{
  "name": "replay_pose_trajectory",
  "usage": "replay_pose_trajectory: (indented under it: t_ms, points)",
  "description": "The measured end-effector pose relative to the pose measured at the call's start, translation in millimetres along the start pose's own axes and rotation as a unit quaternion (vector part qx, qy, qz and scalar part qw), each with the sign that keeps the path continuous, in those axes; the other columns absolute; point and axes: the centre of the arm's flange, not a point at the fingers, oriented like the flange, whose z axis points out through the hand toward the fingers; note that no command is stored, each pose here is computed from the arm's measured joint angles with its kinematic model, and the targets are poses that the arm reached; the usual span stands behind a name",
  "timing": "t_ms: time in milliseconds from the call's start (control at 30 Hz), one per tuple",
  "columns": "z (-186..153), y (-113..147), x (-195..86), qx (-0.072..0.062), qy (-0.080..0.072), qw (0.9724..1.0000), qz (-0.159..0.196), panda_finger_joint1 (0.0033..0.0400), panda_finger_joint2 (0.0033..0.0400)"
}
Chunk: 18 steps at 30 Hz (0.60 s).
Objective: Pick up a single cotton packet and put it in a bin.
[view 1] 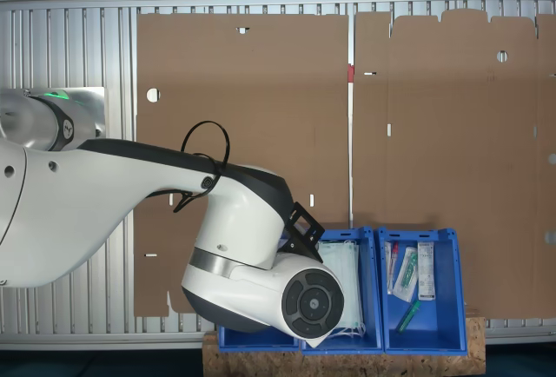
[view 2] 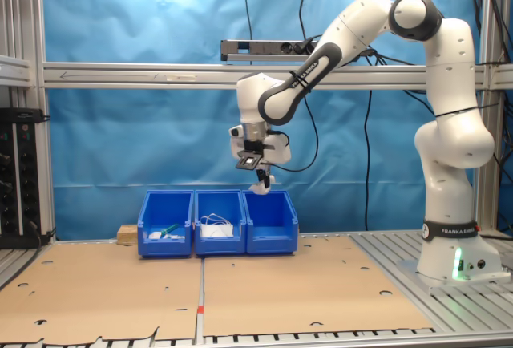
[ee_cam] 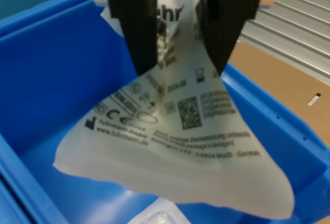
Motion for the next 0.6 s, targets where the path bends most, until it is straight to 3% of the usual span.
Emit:
replay_pose_trajectory:
  t_ms: [600]
  points:
    - [12.4,-1.2,-10.4,0.010,-0.026,0.9996,0.002,0.0061,0.0061]
